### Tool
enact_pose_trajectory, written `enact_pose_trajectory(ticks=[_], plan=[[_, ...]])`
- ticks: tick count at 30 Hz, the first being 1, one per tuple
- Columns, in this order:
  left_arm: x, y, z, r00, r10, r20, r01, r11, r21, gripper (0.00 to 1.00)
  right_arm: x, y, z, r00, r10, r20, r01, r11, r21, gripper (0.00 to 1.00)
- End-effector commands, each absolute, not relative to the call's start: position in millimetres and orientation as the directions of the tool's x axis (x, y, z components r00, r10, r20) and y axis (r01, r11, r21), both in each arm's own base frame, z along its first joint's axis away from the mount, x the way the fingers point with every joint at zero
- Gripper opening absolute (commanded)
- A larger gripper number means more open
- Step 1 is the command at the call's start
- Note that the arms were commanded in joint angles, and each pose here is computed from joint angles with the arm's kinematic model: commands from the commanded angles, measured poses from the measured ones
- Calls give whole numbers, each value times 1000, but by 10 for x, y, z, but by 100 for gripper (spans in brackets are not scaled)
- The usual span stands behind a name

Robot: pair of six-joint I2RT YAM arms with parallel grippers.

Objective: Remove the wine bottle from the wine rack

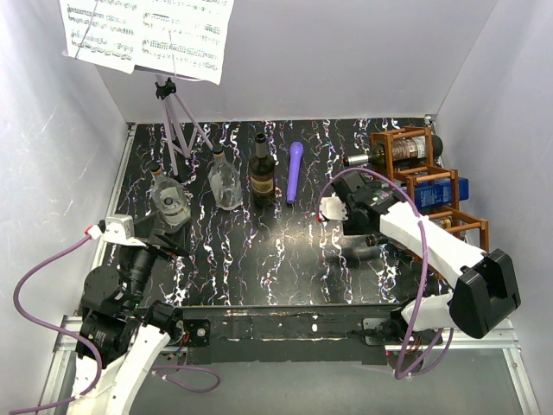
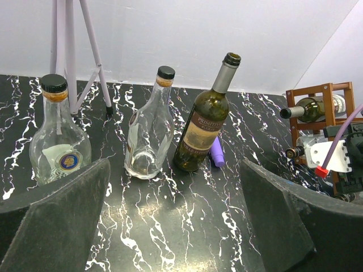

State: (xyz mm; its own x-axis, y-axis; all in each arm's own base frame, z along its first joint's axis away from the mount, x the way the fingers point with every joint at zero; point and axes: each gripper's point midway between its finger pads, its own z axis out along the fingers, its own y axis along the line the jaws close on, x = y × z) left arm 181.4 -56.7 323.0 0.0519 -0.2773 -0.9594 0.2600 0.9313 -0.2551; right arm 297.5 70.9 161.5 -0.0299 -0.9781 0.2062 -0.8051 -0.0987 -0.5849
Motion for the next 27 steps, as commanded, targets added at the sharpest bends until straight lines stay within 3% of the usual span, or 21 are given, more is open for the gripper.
enact_pose_trajectory(ticks=[1,7,19,27], plan=[[1836,-591,3235,40,-270,-962,265,931,-251,98,3048,659,1612,3,-983,184,-793,-115,-599,94],[1845,-596,3231,37,-268,-963,266,931,-249,98,3134,505,1586,8,-985,174,-758,-119,-641,94],[1859,-602,3228,38,-263,-964,267,932,-244,98,3235,572,1611,113,-994,0,-711,-80,-699,90],[1863,-601,3226,37,-263,-964,266,933,-244,98,3259,528,1608,137,-990,-37,-702,-70,-709,89]])
